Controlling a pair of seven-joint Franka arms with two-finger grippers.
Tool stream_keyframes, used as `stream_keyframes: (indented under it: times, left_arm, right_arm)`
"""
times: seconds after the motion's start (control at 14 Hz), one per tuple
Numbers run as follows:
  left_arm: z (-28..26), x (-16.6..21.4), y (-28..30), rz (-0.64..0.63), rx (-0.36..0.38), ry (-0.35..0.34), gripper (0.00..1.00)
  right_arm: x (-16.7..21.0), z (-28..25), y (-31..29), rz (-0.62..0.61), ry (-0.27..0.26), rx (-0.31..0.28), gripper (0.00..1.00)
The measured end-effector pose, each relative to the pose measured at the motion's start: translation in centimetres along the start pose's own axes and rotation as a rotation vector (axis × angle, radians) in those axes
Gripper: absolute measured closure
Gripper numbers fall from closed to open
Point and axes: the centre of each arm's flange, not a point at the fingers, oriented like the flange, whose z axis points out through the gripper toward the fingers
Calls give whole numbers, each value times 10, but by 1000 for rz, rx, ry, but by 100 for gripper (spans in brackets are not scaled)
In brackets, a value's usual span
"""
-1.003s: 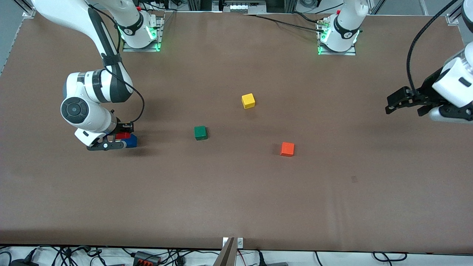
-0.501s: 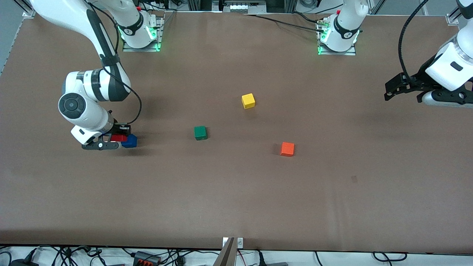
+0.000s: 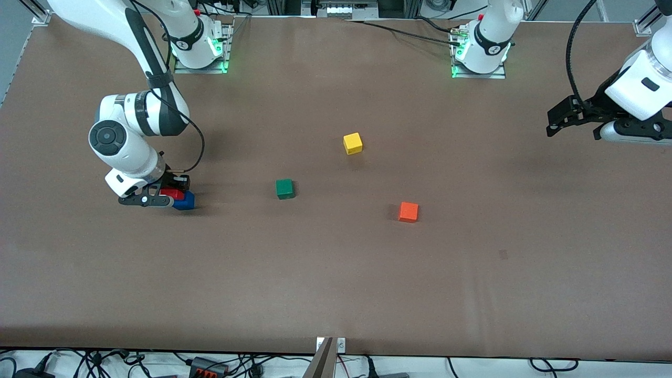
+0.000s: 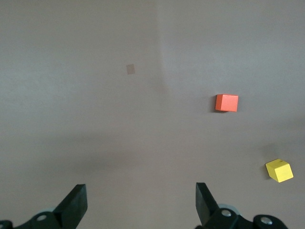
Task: Pass red block to right arm, stack on blue
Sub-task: 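Lower the red cube onto the blue cube while the left gripper withdraws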
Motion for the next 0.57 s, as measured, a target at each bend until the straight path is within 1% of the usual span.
stream_keyframes:
  times: [0.21,0.36,0.57]
  left_arm:
    - [-1,0,-3,-4,8,2,0]
    - [-1,0,-7,-4,35,3,0]
    - [-1,0,-8,-3,45,3,0]
  right_arm:
    - [-1,2,0,0,13,2,44]
    - [0,1,0,-1,23,4,44]
    - [2,1,-1,-2,42,6,44]
